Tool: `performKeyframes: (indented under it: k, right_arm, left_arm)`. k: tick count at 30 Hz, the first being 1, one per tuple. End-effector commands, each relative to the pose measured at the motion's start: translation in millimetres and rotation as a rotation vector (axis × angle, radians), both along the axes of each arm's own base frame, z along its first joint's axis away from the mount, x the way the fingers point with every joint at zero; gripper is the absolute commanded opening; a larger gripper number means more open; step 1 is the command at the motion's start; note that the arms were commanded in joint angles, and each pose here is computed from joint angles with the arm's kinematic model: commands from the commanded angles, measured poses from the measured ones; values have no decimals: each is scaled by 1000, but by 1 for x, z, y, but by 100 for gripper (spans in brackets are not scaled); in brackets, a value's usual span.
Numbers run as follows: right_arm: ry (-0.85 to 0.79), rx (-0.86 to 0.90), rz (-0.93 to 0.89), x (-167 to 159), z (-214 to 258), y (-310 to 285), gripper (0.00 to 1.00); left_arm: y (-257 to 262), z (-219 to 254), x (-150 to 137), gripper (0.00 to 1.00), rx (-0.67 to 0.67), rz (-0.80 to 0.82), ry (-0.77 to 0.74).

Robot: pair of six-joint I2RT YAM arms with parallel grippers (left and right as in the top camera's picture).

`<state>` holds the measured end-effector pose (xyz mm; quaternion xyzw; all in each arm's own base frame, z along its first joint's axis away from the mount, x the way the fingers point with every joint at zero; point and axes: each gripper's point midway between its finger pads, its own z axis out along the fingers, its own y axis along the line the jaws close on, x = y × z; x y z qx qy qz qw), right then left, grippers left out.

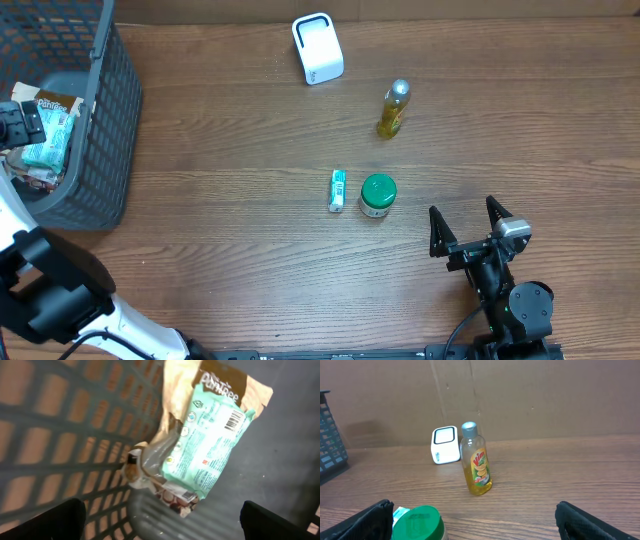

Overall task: Scan the item barcode
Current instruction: 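Grasp the PanTree wipes pack in the basket with left gripper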

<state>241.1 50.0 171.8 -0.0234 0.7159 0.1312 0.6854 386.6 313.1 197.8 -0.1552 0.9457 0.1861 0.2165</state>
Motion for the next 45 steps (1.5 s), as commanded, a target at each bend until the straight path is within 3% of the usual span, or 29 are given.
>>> performKeyframes:
  k: [1, 9, 17, 42, 44, 45]
  right_arm:
    - [-4, -3, -1, 0, -2, 0, 100]
    - [-4, -3, -1, 0, -2, 0, 100]
    - [-4, -3, -1, 0, -2, 0, 100]
    - [-4, -3, -1, 0, -2, 0, 100]
    - [-4, -3, -2, 0, -2, 0, 100]
    - [-4, -3, -2, 0, -2, 0, 100]
  left_arm:
    - [-5, -38, 12, 100, -69, -67, 45]
    - [-8, -68, 36, 100, -66, -175, 61]
    - [3, -86, 45, 100, -35, -182, 76]
    - [7, -179, 35, 100, -89, -220, 259]
    - [7, -181, 34, 94, -92, -217, 262]
    - [7, -181, 34, 85, -94, -216, 263]
